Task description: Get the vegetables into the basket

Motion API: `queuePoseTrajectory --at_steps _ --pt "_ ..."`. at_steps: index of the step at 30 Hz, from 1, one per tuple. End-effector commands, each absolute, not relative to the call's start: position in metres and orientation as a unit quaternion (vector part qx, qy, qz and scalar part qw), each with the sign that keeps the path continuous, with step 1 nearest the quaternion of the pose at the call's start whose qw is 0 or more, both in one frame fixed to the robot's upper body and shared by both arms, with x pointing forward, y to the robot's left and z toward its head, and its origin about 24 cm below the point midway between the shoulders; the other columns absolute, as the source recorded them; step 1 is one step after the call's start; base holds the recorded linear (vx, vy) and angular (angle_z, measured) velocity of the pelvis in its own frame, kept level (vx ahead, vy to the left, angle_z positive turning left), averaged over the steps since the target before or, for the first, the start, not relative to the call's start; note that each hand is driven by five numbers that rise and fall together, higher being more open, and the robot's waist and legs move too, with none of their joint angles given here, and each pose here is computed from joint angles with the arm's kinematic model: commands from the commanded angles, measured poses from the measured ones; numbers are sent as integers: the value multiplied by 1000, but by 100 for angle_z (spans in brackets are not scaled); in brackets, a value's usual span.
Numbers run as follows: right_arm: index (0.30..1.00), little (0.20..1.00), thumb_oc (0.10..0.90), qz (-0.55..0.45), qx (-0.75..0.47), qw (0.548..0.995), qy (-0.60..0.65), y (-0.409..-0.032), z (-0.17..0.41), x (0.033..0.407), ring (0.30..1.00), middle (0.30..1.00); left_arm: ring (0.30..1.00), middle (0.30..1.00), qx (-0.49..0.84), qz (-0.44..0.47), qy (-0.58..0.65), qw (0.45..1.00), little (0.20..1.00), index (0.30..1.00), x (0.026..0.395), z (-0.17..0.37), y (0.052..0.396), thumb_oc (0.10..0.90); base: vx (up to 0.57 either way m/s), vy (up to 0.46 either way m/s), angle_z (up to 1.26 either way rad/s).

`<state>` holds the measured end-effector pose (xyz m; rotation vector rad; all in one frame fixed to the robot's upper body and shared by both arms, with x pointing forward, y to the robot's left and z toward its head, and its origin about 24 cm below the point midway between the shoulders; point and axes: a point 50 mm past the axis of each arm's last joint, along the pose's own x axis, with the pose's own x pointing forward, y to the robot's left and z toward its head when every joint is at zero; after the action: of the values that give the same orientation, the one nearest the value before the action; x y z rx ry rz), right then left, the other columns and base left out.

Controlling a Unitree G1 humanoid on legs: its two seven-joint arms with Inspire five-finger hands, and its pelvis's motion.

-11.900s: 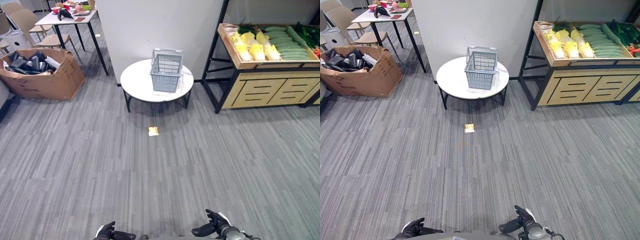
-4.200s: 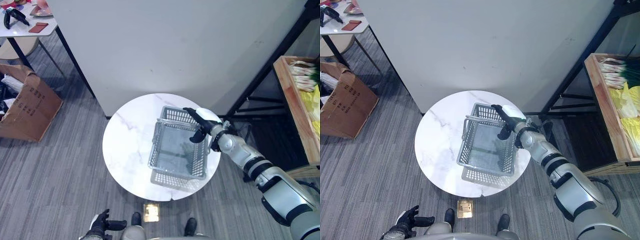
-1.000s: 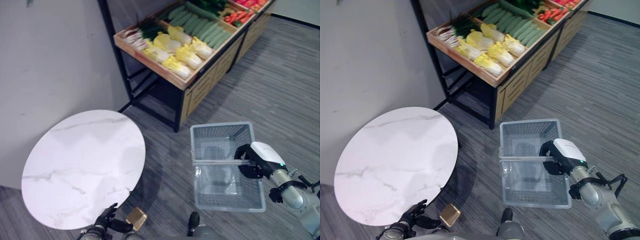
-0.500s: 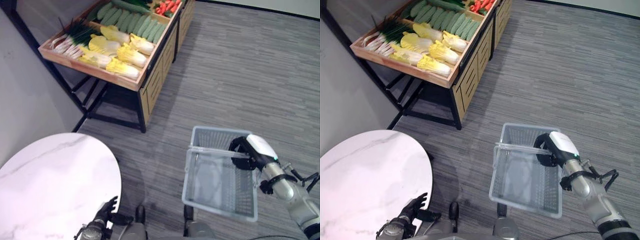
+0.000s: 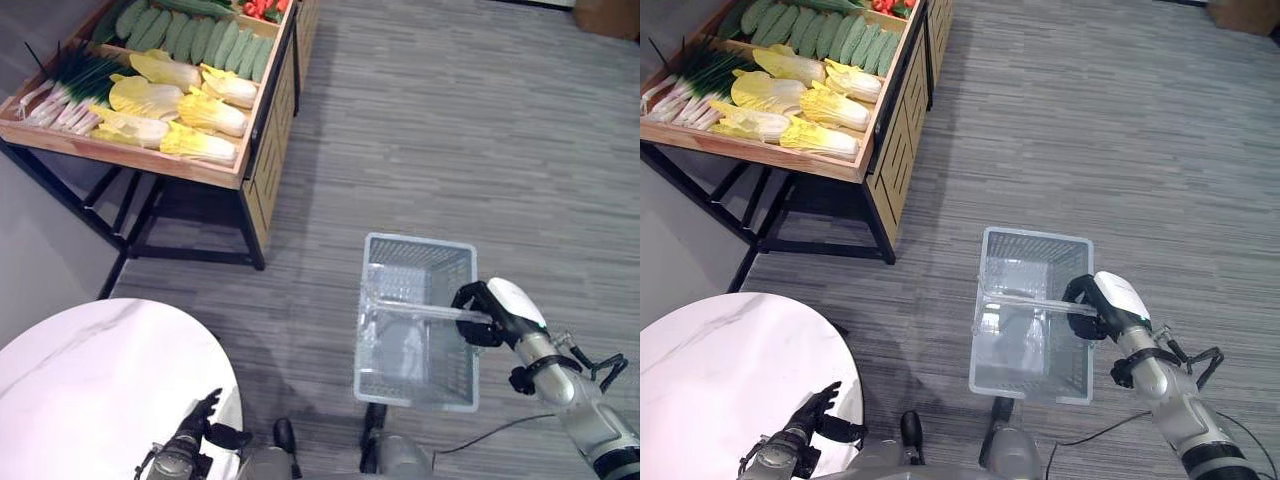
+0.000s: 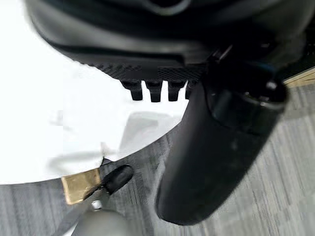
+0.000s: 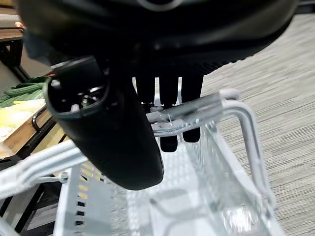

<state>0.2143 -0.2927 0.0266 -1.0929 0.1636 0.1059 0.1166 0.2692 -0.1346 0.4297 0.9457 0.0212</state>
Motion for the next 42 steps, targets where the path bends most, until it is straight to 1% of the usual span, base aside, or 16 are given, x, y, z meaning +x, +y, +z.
queuePoseTrajectory --at_steps 1,5,8,9,10,13,15,17,18,20,23,25,26,31,37,42 --pt "300 300 400 -62 -529 845 -36 -314 87 238 300 300 1000 1000 220 3 470 855 1000 1000 105 -140 269 900 71 -109 -16" --pt "300 300 400 -67 -521 851 4 -322 70 232 300 300 1000 1000 220 -1 478 850 1000 1000 101 -143 266 900 49 -118 -12" --pt "300 300 400 -87 -489 863 90 -338 33 218 300 300 1000 1000 224 -13 464 857 1000 1000 109 -142 259 900 40 -141 -3" --pt "300 300 400 -87 -488 864 90 -338 33 219 300 300 1000 1000 224 -12 464 857 1000 1000 109 -142 259 900 22 -79 9" --pt "300 300 400 -88 -487 861 115 -342 23 215 300 300 1000 1000 223 -13 461 859 1000 1000 111 -142 258 900 29 -104 13" --pt "300 300 400 -94 -496 831 232 -366 -15 188 300 300 1000 1000 229 -26 455 860 1000 1000 113 -141 255 900 32 -108 7" --pt "300 300 400 -98 -490 830 247 -368 -21 184 300 300 1000 1000 230 -28 457 859 1000 1000 112 -142 254 900 27 -45 7" --pt "300 300 400 -102 -475 825 288 -371 -36 171 300 300 1000 1000 233 -29 464 854 1000 1000 109 -144 253 900 45 -64 10" --pt "300 300 400 -109 -463 816 327 -375 -47 158 300 300 1000 1000 236 -33 468 851 1000 1000 106 -145 252 900 47 -55 7" --pt "300 300 400 -110 -460 813 341 -376 -51 153 300 300 1000 1000 236 -35 475 847 1000 1000 102 -147 252 900 31 -32 6" --pt "300 300 400 -117 -444 795 396 -375 -71 130 300 300 1000 1000 237 -36 496 834 1000 1000 92 -152 247 900 24 -20 1" --pt "300 300 400 -115 -440 795 402 -372 -75 126 300 300 1000 1000 234 -33 496 836 1000 1000 92 -152 246 900 0 0 0" --pt "300 300 400 -113 -430 787 428 -367 -85 116 300 300 1000 1000 237 -28 497 834 1000 1000 93 -153 244 900 16 -34 0" --pt "300 300 400 -99 -427 769 465 -360 -98 101 300 300 1000 1000 231 -14 486 843 1000 1000 102 -151 242 900 3 -53 0" --pt "300 300 400 -117 -419 776 457 -359 -97 104 300 300 1000 1000 223 3 475 851 1000 1000 111 -148 246 900 22 -187 2" --pt "300 300 400 -126 -429 776 445 -367 -90 108 300 300 1000 1000 220 6 476 852 1000 1000 112 -148 245 900 54 -134 11"
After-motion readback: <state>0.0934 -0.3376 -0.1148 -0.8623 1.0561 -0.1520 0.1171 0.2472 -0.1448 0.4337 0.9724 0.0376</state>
